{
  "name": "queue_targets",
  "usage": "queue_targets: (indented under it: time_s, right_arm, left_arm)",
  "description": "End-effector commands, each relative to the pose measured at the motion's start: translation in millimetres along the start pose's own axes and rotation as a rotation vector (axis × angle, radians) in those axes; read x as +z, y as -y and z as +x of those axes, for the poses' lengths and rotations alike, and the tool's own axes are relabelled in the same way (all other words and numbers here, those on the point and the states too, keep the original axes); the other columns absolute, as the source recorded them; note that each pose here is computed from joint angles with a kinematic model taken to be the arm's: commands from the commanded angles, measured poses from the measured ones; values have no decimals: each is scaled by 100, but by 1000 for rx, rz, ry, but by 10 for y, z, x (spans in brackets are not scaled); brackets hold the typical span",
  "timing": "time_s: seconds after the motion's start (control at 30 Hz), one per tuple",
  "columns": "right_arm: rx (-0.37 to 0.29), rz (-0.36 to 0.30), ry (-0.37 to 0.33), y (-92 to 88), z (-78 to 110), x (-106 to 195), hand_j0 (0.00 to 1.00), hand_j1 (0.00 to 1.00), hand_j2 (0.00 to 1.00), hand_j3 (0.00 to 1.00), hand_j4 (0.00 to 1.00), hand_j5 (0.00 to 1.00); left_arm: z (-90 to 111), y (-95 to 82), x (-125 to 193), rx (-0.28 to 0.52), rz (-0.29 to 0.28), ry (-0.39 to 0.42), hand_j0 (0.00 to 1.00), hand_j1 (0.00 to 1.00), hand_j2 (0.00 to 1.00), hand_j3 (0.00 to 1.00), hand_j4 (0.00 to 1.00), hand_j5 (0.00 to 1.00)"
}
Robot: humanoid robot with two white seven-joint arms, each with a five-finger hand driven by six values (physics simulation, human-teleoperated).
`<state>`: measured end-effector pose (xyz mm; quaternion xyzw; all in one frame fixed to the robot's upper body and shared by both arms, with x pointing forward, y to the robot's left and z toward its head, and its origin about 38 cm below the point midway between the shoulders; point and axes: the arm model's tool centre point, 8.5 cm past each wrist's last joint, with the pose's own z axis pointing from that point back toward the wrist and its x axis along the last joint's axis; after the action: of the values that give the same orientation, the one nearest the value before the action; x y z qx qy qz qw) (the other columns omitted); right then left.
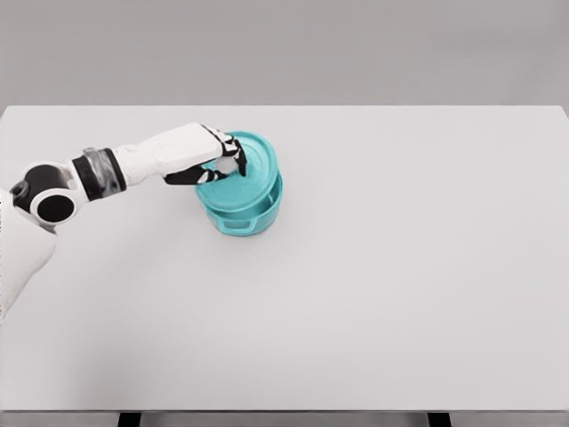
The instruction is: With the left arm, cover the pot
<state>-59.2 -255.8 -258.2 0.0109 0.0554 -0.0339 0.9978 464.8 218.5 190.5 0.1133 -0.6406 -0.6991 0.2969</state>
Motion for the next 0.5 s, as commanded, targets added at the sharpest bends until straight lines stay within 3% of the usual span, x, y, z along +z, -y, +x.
queue_targets:
  time_s: [0.0, 0.47]
  right_arm:
    - [0, 0, 0, -1, -1, 0, 100, 100, 100, 100, 100, 100]
    - [0, 0, 0, -1, -1, 0, 100, 100, 100, 100, 100, 100]
  left_arm:
    - [4, 36, -63, 9, -1, -2, 49, 49, 49, 49, 49, 49]
    - [41, 63, -95, 14, 0, 10, 50, 50, 50, 50, 50, 50]
